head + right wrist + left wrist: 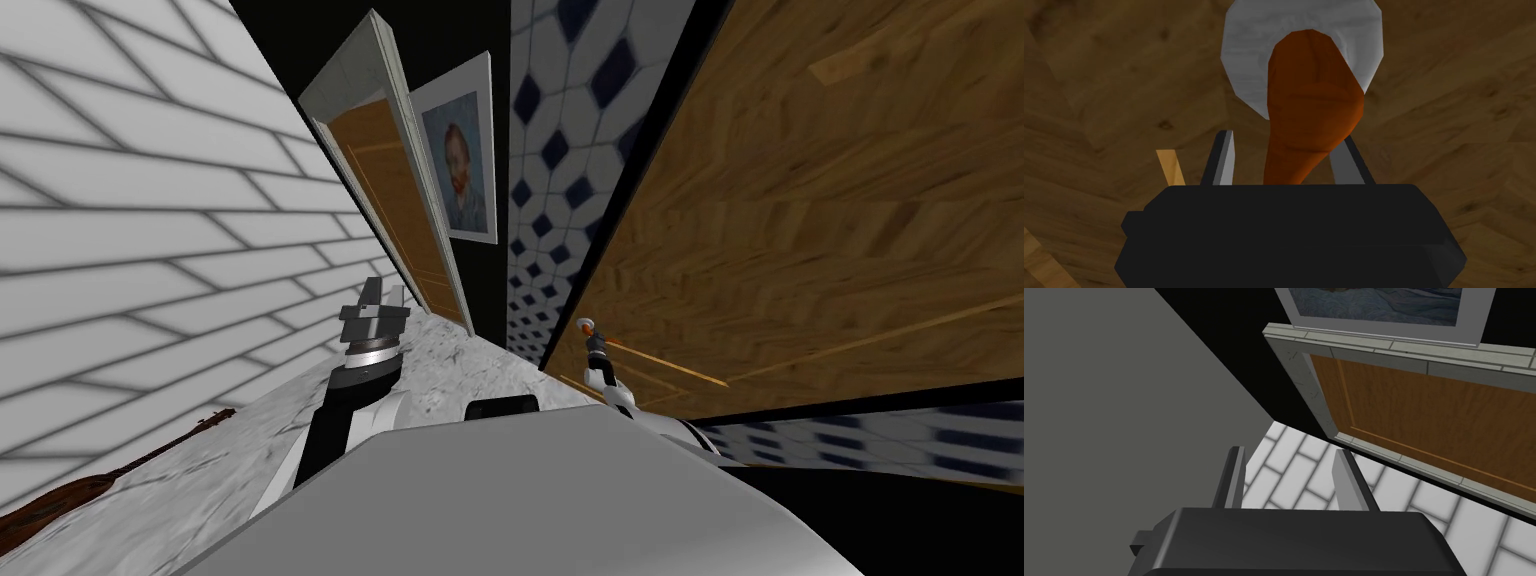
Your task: Pull the door open
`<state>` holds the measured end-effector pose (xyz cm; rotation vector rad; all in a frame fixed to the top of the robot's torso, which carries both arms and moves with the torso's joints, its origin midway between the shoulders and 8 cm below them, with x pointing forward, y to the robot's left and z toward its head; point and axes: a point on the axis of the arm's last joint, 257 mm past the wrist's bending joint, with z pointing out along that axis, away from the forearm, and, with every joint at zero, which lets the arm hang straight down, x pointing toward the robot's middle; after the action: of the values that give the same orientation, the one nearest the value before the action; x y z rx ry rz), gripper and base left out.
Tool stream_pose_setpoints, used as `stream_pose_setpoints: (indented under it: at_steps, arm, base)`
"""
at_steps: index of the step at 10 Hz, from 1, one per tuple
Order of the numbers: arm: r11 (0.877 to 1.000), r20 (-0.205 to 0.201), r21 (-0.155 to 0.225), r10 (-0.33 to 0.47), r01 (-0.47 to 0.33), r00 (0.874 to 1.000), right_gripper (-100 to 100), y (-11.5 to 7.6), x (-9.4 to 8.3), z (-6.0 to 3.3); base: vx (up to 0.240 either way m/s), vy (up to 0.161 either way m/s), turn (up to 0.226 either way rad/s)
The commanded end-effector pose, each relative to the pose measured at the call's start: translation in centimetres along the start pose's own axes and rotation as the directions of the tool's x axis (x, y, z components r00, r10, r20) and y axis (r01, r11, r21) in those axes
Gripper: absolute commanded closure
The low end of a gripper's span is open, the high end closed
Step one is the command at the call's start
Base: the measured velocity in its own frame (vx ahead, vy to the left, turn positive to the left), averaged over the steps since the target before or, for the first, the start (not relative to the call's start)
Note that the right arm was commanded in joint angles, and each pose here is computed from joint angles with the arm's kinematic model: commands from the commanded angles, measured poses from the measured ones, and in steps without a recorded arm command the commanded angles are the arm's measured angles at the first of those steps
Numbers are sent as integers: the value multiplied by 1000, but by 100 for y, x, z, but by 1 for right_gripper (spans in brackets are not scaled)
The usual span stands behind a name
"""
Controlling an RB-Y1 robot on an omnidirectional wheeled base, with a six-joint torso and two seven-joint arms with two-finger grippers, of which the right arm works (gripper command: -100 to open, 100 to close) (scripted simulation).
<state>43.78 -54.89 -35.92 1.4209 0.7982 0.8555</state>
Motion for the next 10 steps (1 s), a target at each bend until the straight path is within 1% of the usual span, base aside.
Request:
stream_pose_setpoints:
  at_steps: [1,5,6,9,10]
  arm:
    - [1000,0,1,0,0,1000,100,-4,0,-3]
    - [1000,0,1,0,0,1000,100,-4,0,-3]
    - [1000,-16,10,0,0,1000,100,-40,54,-18]
    - [1000,-44,10,0,0,999,100,-36,153,-9]
    - [1000,-69,10,0,0,998,100,-33,242,-3]
  base:
    - [-31,19,-12]
    - [-13,7,0]
    - [-136,-24,53]
    - [-180,-17,63]
    - [-183,-5,78]
